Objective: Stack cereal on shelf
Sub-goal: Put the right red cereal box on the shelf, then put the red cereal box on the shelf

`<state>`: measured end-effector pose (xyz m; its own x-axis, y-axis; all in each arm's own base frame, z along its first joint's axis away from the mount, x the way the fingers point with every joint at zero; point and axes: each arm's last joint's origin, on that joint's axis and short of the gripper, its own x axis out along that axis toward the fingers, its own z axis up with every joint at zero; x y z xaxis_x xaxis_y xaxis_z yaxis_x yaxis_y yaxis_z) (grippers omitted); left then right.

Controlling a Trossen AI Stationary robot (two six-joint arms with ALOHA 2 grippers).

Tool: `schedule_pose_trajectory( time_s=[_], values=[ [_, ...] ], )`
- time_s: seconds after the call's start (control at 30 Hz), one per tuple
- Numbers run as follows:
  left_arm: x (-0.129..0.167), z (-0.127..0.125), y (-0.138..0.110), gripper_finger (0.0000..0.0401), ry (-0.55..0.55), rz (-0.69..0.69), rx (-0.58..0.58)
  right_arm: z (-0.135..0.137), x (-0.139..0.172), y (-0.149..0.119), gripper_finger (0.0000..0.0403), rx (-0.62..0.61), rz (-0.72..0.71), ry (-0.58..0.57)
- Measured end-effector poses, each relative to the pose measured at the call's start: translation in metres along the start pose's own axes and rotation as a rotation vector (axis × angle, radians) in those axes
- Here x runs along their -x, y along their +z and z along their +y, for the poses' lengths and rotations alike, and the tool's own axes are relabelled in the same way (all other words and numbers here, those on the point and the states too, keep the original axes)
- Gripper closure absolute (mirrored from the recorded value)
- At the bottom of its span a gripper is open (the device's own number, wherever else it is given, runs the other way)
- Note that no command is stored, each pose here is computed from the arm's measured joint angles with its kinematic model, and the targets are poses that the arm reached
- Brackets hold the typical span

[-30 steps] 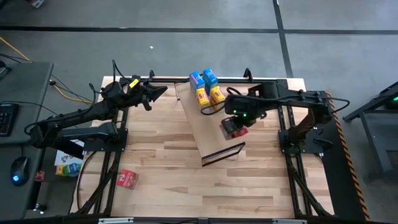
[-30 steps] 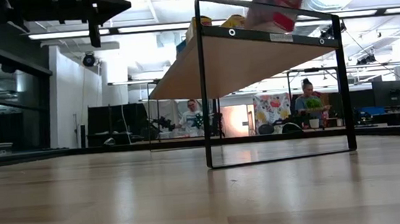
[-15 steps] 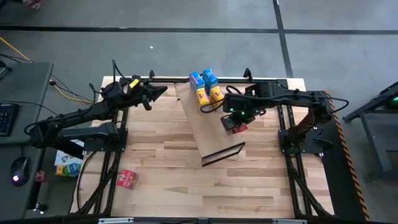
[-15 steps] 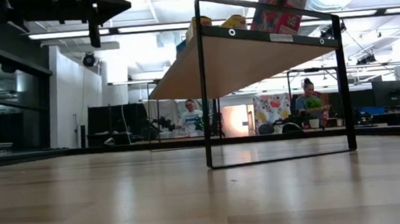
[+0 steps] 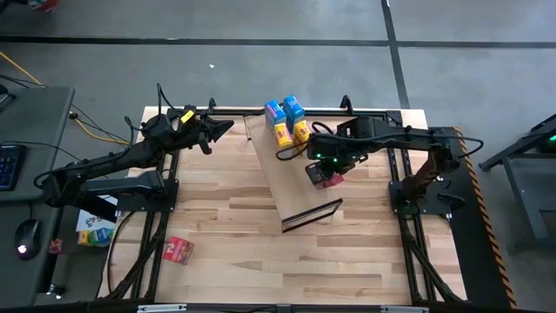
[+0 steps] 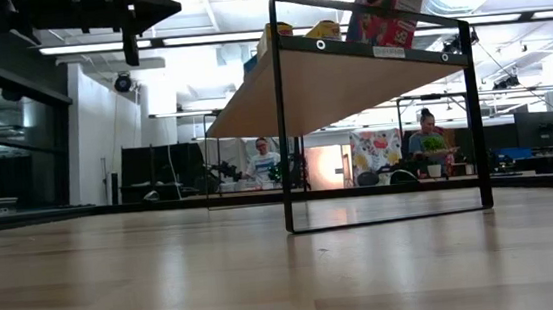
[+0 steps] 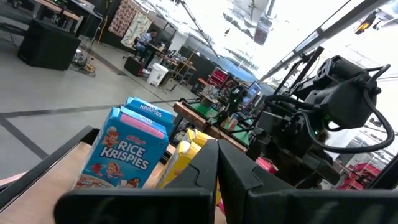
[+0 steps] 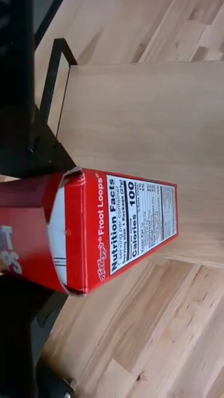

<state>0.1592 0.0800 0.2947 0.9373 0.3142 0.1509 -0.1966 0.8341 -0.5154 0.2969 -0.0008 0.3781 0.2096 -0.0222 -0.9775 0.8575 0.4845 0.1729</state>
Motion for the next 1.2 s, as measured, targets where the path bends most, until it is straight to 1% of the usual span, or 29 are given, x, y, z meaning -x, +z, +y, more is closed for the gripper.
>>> schedule_pose_trajectory(
  time_s=[0.2, 0.4, 0.5, 0.77, 0.97, 1.03, 1.2],
  values=[
    [0.0, 0.0, 0.0, 0.0401, 0.0, 0.0, -0.002, 0.004, 0.0, 0.002, 0.0198, 0.016, -0.022, 0.037],
    [0.0, 0.0, 0.0, 0.0401, 0.0, 0.0, -0.002, 0.003, 0.0, 0.003, 0.0176, 0.02, -0.034, 0.034],
    [0.0, 0.0, 0.0, 0.0401, 0.0, 0.0, -0.002, 0.004, 0.005, 0.004, 0.0168, 0.059, -0.058, 0.038],
    [0.0, 0.0, 0.0, 0.0401, 0.01, -0.007, -0.002, 0.001, 0.03, 0.003, 0.0166, 0.144, -0.09, 0.075],
    [0.0, 0.0, 0.0, 0.0401, 0.011, -0.007, -0.03, 0.001, 0.046, 0.001, 0.0166, 0.267, -0.105, 0.135],
    [0.0, 0.0, 0.0, 0.0401, 0.011, -0.007, -0.03, 0.0, 0.052, -0.002, 0.0166, 0.309, -0.119, 0.154],
    [0.0, 0.0, 0.0, 0.0401, 0.011, -0.007, -0.029, -0.011, 0.071, -0.013, 0.0166, 0.352, -0.206, 0.16]
  ],
)
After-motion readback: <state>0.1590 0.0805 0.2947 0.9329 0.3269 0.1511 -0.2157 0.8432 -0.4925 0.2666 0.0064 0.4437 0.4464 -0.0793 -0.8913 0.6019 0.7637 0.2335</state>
